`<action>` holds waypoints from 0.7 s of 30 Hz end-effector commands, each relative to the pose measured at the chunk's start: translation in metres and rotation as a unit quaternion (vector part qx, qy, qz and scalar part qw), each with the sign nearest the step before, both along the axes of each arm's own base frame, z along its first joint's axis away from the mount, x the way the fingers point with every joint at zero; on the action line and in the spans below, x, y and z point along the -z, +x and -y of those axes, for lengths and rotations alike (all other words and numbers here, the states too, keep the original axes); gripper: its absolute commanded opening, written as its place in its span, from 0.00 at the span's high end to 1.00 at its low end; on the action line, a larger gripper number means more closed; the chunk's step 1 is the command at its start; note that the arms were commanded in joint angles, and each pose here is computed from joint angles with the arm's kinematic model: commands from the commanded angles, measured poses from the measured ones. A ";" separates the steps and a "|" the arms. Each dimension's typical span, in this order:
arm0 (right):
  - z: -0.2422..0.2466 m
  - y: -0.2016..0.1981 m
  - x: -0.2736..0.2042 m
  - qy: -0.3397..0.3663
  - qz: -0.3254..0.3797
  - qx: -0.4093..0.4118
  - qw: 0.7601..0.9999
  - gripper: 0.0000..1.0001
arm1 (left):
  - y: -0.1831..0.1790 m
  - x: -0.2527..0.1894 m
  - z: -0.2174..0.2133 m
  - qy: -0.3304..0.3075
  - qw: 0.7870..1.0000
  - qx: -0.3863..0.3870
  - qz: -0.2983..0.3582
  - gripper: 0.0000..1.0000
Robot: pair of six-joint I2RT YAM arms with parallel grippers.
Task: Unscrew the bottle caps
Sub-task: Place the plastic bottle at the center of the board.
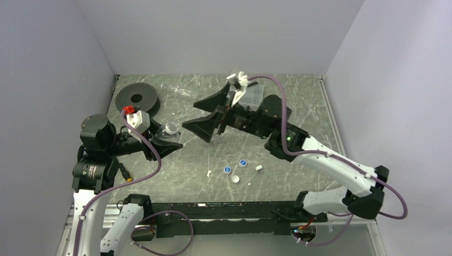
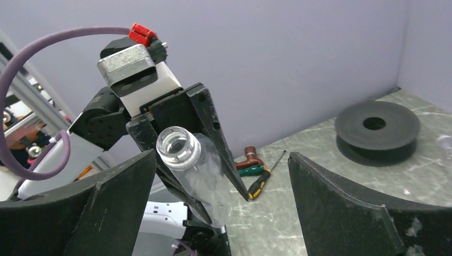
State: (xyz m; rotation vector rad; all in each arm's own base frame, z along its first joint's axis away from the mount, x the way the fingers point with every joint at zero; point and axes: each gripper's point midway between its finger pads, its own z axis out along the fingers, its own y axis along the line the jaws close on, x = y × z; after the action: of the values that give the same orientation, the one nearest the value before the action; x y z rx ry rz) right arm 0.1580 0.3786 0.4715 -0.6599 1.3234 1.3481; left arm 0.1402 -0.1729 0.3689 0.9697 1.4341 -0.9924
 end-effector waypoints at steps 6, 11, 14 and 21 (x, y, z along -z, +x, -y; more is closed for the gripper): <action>-0.038 -0.028 -0.042 0.059 0.053 -0.057 0.995 0.09 | -0.002 -0.005 0.002 -0.010 1.000 0.009 0.002 1.00; -0.057 -0.027 -0.033 0.050 0.047 -0.054 0.996 0.18 | -0.004 -0.005 0.002 -0.012 1.000 0.009 0.002 1.00; -0.066 -0.025 -0.025 0.040 0.040 -0.056 0.997 0.34 | -0.004 -0.006 0.002 -0.011 1.000 0.009 0.003 1.00; -0.065 -0.019 -0.015 0.026 0.028 -0.040 0.998 0.83 | -0.003 -0.008 0.001 -0.017 1.000 -0.001 -0.009 0.73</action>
State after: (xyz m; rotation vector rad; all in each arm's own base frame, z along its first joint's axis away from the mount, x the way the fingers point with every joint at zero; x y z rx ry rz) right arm 0.1356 0.4540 0.4587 -0.7731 1.2886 1.4286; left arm 0.1408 -0.1733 0.3657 0.9367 1.4666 -1.0252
